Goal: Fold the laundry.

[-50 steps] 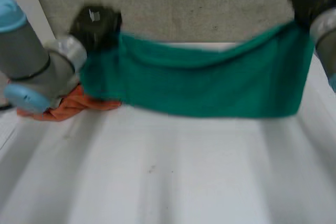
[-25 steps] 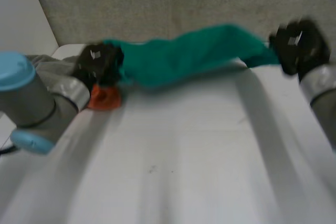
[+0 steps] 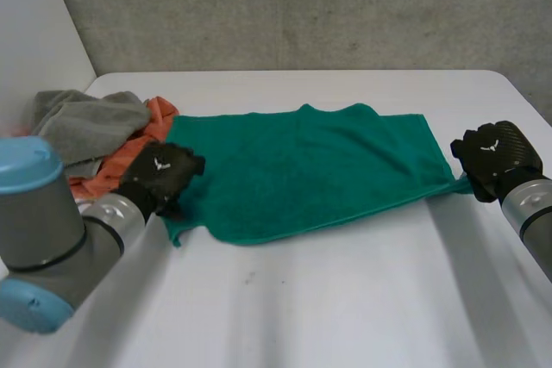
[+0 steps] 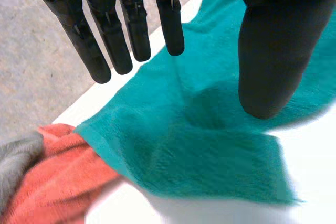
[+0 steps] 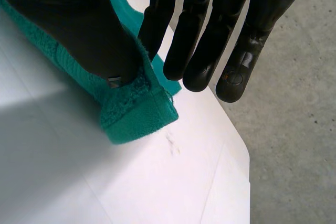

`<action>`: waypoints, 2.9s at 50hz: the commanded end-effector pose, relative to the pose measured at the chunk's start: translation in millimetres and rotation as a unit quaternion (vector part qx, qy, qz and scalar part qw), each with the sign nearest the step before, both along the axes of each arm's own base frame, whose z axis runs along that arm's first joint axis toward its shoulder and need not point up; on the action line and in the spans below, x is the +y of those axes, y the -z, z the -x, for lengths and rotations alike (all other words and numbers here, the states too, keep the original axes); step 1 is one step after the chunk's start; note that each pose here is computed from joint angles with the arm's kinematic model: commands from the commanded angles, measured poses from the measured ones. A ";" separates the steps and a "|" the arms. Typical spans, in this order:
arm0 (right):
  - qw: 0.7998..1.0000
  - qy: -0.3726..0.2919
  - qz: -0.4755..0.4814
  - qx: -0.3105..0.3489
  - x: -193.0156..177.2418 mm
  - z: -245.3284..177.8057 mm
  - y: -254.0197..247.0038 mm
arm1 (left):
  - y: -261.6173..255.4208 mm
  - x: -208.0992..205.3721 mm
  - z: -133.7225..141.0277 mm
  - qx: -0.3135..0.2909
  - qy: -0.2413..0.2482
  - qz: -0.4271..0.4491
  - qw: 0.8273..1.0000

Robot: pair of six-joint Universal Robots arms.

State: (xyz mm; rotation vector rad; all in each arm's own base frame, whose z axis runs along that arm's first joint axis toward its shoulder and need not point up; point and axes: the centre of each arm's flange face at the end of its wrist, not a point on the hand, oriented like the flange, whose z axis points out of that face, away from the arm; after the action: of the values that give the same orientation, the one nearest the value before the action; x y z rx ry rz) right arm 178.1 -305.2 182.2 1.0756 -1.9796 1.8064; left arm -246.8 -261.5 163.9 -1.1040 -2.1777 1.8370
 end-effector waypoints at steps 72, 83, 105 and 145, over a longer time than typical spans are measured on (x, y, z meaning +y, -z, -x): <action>0.968 -0.021 -0.181 0.174 43.5 43.8 -26.7 | -7.0 40.2 -17.6 -0.239 0.020 0.013 0.971; 0.980 0.002 -0.095 0.176 -32.9 -8.3 -5.0 | 13.7 -31.8 17.4 -0.199 0.000 0.084 0.976; 0.984 0.045 0.007 0.174 -124.2 -46.8 34.0 | 35.8 -111.3 49.1 -0.161 -0.045 0.196 0.966; 0.990 0.025 -0.136 0.000 -10.6 10.1 4.2 | 33.8 -93.8 29.5 -0.128 -0.020 0.187 0.974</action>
State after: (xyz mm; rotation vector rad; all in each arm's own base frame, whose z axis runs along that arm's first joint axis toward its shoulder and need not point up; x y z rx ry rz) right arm 171.9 -319.8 195.2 1.0882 -2.2847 1.5499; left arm -271.1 -326.5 148.3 -1.4725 -2.0361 2.2985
